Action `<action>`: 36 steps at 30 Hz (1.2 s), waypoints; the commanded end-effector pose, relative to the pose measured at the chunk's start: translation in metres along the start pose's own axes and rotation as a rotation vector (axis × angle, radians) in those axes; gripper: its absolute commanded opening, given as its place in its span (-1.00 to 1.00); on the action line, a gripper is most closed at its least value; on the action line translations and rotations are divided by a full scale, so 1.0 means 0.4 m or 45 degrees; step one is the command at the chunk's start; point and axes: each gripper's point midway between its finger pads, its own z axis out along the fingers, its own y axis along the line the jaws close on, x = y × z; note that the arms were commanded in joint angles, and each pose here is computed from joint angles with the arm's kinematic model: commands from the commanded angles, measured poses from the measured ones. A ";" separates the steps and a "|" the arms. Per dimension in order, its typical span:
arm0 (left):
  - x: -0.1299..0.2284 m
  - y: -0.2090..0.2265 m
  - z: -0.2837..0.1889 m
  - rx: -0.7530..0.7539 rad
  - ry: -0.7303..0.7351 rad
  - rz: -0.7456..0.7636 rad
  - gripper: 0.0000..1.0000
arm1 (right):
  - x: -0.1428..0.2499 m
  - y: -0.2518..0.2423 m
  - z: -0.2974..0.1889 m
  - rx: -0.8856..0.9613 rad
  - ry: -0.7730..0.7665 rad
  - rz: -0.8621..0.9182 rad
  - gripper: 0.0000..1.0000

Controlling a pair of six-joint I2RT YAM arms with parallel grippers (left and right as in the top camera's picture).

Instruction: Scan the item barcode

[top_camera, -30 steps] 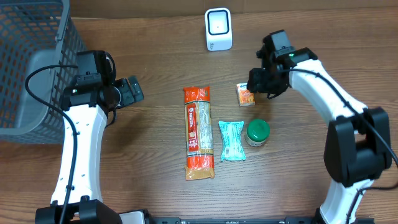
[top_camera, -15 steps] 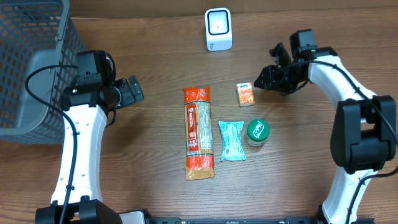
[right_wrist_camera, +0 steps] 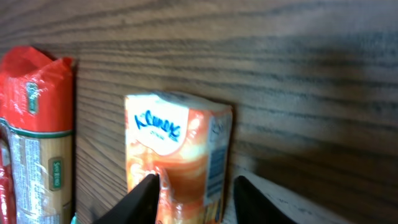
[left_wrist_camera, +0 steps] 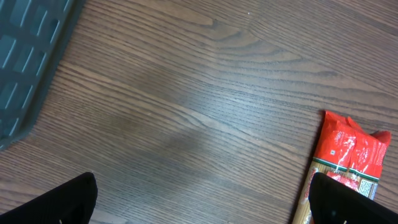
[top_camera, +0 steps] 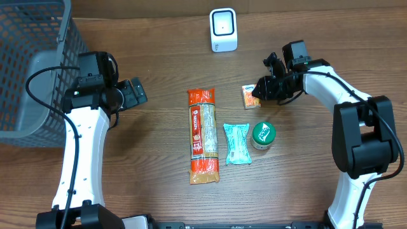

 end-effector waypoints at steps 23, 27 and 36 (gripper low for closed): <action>-0.004 -0.004 -0.003 0.008 -0.005 0.016 1.00 | 0.031 0.024 0.027 0.028 0.053 -0.039 -0.42; -0.004 -0.004 -0.003 0.008 -0.005 0.016 0.99 | 0.030 0.034 0.032 0.027 0.050 -0.056 -0.41; -0.004 -0.004 -0.003 0.008 -0.005 0.016 0.99 | 0.024 0.037 0.023 0.046 0.040 -0.059 -0.93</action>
